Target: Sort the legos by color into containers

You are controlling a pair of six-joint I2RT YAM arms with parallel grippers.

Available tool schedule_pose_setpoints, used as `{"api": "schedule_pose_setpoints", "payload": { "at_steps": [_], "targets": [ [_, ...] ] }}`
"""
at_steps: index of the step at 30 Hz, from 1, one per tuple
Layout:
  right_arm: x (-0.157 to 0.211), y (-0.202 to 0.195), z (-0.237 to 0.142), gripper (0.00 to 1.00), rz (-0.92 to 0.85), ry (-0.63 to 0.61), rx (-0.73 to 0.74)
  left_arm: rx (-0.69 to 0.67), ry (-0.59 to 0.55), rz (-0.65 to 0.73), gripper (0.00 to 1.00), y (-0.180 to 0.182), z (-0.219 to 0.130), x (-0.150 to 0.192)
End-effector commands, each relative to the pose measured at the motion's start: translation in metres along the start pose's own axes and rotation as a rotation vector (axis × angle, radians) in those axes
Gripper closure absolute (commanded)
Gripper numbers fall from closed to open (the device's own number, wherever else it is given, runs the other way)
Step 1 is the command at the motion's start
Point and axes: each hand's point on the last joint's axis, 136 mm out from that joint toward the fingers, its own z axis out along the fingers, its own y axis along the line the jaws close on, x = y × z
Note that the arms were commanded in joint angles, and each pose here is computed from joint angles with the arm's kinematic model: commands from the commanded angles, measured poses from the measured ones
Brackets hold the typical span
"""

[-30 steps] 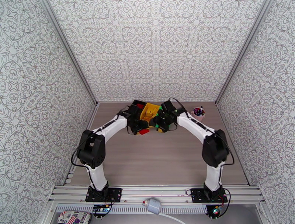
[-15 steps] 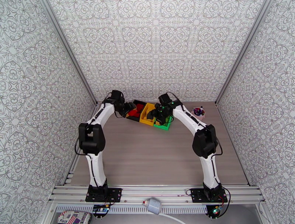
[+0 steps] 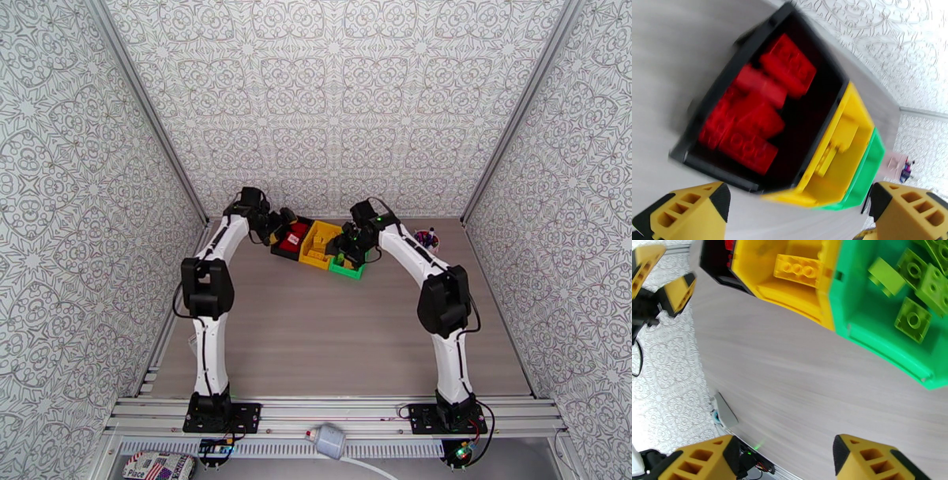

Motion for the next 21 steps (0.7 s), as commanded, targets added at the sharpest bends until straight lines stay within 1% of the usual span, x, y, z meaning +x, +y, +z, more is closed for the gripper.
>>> {"api": "schedule_pose_setpoints", "payload": {
  "at_steps": [1, 8, 12, 15, 17, 19, 21],
  "targets": [
    [0.004, -0.005, -0.030, 0.33, -0.042, -0.059, 0.040, 0.049, -0.110, 0.142, 0.01, -0.035, -0.052, 0.009],
    [0.015, -0.034, -0.070, 0.32, -0.114, -0.156, 0.183, 0.029, -0.231, 0.285, 0.01, -0.033, -0.120, 0.056],
    [0.015, -0.049, -0.112, 0.32, -0.159, -0.275, 0.261, 0.006, -0.333, 0.353, 0.01, -0.027, -0.165, 0.074],
    [0.014, -0.063, -0.150, 0.32, -0.182, -0.397, 0.349, -0.050, -0.453, 0.388, 0.01, -0.016, -0.198, 0.083],
    [0.013, -0.075, -0.185, 0.32, -0.180, -0.519, 0.443, -0.071, -0.552, 0.411, 0.01, -0.007, -0.218, 0.088],
    [0.014, -0.077, -0.210, 0.31, -0.204, -0.619, 0.467, -0.094, -0.664, 0.442, 0.01, 0.001, -0.239, 0.092],
    [0.015, -0.076, -0.227, 0.27, -0.232, -0.701, 0.463, -0.124, -0.772, 0.496, 0.01, 0.008, -0.256, 0.095]
  ]
}}
